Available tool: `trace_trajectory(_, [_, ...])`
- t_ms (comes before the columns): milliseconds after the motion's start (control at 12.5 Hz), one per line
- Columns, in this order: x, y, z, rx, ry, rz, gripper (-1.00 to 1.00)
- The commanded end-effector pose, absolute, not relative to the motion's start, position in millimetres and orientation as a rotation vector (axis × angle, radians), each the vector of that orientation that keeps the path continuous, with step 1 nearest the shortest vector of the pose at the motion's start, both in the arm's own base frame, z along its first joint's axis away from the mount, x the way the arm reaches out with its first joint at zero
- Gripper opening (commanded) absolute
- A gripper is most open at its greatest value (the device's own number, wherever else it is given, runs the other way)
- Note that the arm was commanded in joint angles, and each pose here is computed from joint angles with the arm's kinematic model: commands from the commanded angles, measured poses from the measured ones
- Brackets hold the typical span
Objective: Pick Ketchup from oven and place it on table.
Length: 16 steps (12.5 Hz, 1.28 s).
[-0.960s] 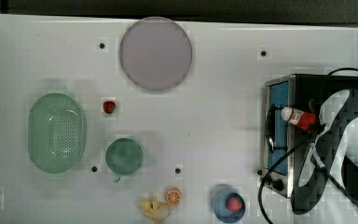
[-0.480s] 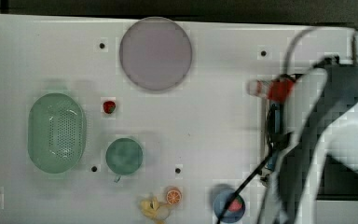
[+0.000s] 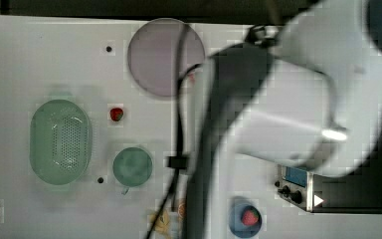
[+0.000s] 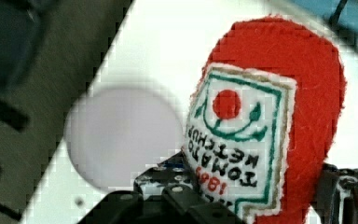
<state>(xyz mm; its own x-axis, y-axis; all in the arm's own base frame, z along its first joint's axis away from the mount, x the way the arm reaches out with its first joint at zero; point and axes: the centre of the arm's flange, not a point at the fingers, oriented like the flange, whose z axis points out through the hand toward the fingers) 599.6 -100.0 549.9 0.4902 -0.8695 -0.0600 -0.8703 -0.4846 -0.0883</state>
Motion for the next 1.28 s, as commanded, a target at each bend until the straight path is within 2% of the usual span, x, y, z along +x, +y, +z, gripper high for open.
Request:
trace_trajectory(80, [601.5,-63.7,531.4,-2.703,1.453,0.069,0.27])
trace_trajectory(480, [591.4,-6.0,461.3,-2.858,1.343,0.171,0.27])
trace_trajectory(800, [572.2,0.0,383.5,-2.868,1.340,0.176,0.27])
trace_trajectory(1120, [543.5,-9.6,302.3,-2.884,1.385,0.251,0.27])
trace_trajectory(1280, [539.2,-13.8,265.4,-2.896,1.403,0.241,0.27])
